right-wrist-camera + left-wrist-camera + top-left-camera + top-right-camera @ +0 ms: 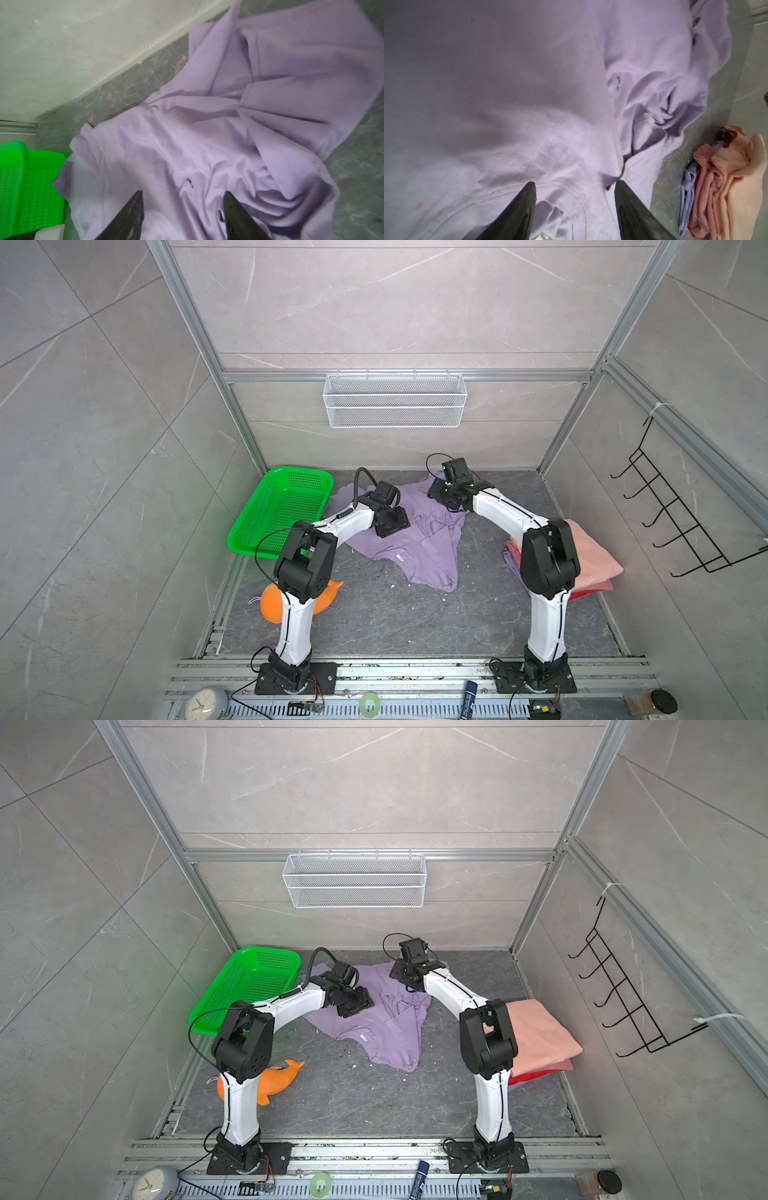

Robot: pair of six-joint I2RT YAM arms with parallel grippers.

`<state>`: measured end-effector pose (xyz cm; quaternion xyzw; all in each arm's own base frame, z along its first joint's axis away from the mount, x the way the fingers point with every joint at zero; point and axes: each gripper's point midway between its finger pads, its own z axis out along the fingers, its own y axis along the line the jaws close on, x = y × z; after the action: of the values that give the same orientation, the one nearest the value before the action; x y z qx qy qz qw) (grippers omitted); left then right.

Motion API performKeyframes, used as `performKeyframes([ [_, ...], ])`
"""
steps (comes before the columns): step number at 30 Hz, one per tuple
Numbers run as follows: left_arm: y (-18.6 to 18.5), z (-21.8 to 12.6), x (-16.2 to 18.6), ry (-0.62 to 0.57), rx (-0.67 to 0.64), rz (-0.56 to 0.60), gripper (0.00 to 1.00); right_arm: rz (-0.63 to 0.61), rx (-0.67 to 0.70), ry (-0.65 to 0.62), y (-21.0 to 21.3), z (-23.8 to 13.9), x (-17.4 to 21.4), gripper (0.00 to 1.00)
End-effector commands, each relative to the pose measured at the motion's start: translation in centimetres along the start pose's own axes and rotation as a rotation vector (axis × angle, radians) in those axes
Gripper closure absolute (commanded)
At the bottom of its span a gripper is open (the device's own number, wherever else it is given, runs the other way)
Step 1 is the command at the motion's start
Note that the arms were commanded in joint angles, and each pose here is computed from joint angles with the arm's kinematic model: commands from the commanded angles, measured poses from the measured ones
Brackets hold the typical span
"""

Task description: Fold and stack the t-shirts

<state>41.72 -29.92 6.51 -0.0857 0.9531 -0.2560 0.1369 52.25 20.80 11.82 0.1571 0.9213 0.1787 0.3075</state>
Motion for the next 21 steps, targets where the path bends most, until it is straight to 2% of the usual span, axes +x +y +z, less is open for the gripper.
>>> performKeyframes([
  [1, -0.7, -0.6, -0.8, -0.038, 0.038, -0.067, 0.37, -0.007, -0.012, 0.064, 0.0, 1.4, 1.8, 0.4],
  [8, 3.1, 1.0, 0.6, -0.01, -0.033, -0.121, 0.37, 0.048, 0.029, 0.156, -3.4, 2.6, 6.8, 0.42],
  [14, 9.0, 1.3, 0.5, 0.005, -0.125, -0.243, 0.37, 0.078, 0.057, 0.253, -5.5, 1.8, 12.4, 0.43],
  [18, 12.3, 0.7, -1.1, 0.002, -0.162, -0.269, 0.37, 0.095, 0.058, 0.366, -5.1, 0.0, 17.1, 0.44],
  [21, 13.2, 0.4, -3.1, 0.007, -0.169, -0.235, 0.38, 0.057, 0.012, 0.457, -3.0, -1.8, 20.8, 0.44],
])
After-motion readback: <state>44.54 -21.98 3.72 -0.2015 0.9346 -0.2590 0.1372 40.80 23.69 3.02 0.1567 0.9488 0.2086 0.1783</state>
